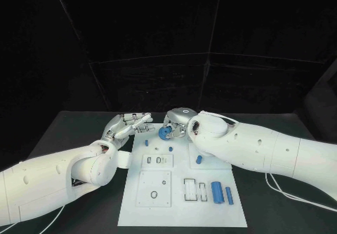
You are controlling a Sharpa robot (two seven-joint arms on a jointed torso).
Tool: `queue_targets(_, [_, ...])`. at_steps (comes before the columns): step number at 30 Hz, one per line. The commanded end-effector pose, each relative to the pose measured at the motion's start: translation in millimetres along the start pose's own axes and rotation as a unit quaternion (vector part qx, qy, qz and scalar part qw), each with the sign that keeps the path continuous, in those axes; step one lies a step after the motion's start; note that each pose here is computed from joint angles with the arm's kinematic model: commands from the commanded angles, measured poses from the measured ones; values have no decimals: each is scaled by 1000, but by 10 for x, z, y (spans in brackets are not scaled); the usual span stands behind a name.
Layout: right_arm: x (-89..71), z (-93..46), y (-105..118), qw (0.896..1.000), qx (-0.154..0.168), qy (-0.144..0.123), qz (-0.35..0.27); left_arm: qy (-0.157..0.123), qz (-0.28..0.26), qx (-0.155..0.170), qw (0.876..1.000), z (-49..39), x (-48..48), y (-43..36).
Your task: Assemble the parts on the task board
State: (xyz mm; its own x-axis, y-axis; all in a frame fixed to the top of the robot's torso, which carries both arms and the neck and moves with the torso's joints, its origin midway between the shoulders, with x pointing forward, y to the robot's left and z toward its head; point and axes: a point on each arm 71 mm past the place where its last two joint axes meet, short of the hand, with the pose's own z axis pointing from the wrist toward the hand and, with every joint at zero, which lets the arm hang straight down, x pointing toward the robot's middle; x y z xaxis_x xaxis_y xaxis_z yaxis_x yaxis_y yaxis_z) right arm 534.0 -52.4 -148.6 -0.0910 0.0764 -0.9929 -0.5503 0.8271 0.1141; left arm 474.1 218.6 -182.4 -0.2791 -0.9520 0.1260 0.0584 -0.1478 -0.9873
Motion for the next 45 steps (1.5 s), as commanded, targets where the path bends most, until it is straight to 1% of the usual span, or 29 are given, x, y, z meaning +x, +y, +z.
queue_targets(1, [18,4,22,1000,-7,18,-8,5,-2,9,1000,7,13,-20])
queue_targets(18, [44,9,-29,999,13,32,-13,5,-2,6,1000,6,11,-18])
queue_targets(21, [53,10,-37,999,17,38,-14,5,-2,6,1000,4,10,-19])
queue_targets(27, [63,2,-57,999,21,46,-17,5,-2,6,1000,0,8,-21])
queue_targets(33, [66,-5,-70,998,23,48,-15,4,-1,5,1000,-1,4,-22])
queue_targets(36, [49,-16,-88,999,24,37,-10,4,-1,5,1000,-1,3,-22])
queue_targets(38, [21,-39,-109,1000,23,19,-1,4,-1,5,1000,-1,1,-22])
queue_targets(40, [-23,-89,-134,1000,19,-9,14,4,-1,5,1000,0,-5,-22])
queue_targets(43, [-96,-212,-191,998,7,-50,44,1,0,6,1000,0,-26,-23])
queue_targets(45, [-130,-305,-246,996,0,-66,65,0,1,6,1000,-2,-40,-24])
